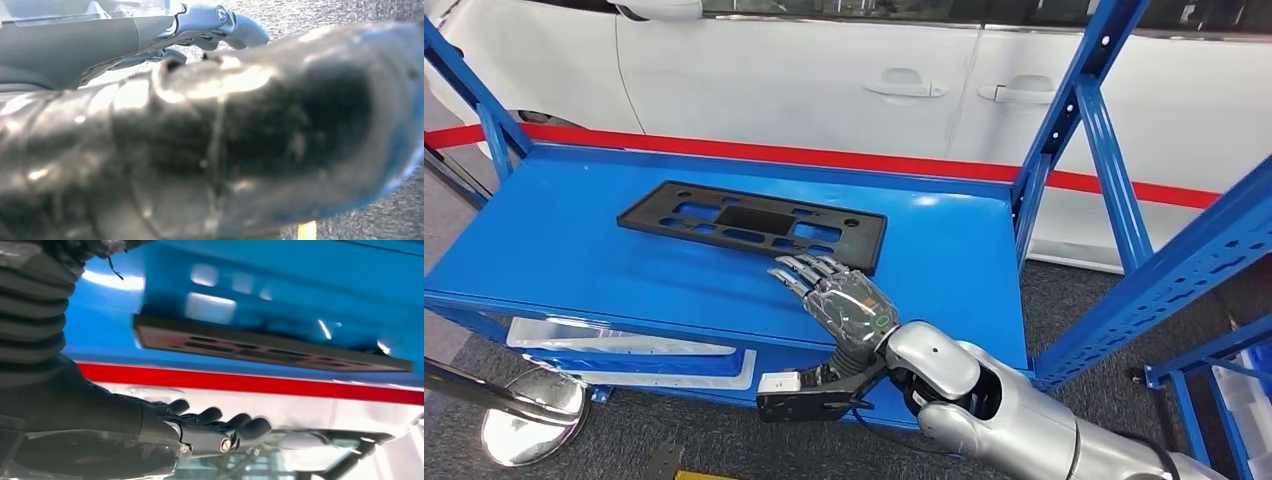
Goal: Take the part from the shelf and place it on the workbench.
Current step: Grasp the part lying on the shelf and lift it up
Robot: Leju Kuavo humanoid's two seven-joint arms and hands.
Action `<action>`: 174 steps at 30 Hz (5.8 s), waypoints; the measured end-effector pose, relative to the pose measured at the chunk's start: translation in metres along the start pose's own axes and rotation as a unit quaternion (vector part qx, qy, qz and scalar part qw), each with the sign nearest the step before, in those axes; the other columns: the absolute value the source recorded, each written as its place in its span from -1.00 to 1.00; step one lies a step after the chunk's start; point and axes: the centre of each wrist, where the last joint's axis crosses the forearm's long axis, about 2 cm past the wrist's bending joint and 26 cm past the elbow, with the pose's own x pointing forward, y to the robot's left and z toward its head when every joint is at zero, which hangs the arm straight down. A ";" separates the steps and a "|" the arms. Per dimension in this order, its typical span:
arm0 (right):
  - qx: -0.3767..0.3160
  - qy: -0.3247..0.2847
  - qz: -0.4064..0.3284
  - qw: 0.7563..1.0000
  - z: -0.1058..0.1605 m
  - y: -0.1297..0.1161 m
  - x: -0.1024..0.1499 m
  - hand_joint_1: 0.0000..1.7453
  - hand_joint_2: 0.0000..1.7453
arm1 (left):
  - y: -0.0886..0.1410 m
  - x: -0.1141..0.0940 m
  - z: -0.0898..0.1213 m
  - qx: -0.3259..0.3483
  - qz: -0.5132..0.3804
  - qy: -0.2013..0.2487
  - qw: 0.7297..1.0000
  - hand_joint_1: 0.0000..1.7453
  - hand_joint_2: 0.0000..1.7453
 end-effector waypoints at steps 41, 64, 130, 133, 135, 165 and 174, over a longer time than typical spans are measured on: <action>0.045 0.009 -0.016 0.999 -0.020 0.016 -0.003 -1.00 1.00 | -0.002 -0.004 0.002 -0.011 -0.021 -0.017 1.000 -1.00 -1.00; 0.049 0.013 -0.014 0.999 -0.022 0.018 -0.004 -1.00 1.00 | -0.002 -0.001 0.001 -0.020 -0.023 -0.025 0.999 -1.00 -1.00; 0.083 0.051 0.025 0.995 -0.021 0.032 -0.007 -1.00 1.00 | 0.001 0.000 -0.001 -0.010 0.005 -0.043 0.999 -1.00 -1.00; 0.084 0.055 0.025 0.995 -0.020 0.033 -0.008 -1.00 1.00 | 0.001 -0.002 0.000 -0.009 0.004 -0.038 0.999 -1.00 -1.00; 0.081 0.061 0.032 0.994 -0.020 0.033 -0.008 -1.00 1.00 | 0.002 -0.002 0.000 -0.007 0.004 -0.037 0.999 -1.00 -1.00; 0.095 0.132 0.157 0.974 -0.045 0.049 -0.032 -1.00 1.00 | -0.010 0.019 0.000 -0.022 -0.004 -0.051 0.998 -1.00 -1.00; 0.100 0.151 0.166 0.969 -0.053 0.055 -0.040 -1.00 1.00 | -0.014 0.025 0.000 -0.027 -0.010 -0.061 0.998 -1.00 -1.00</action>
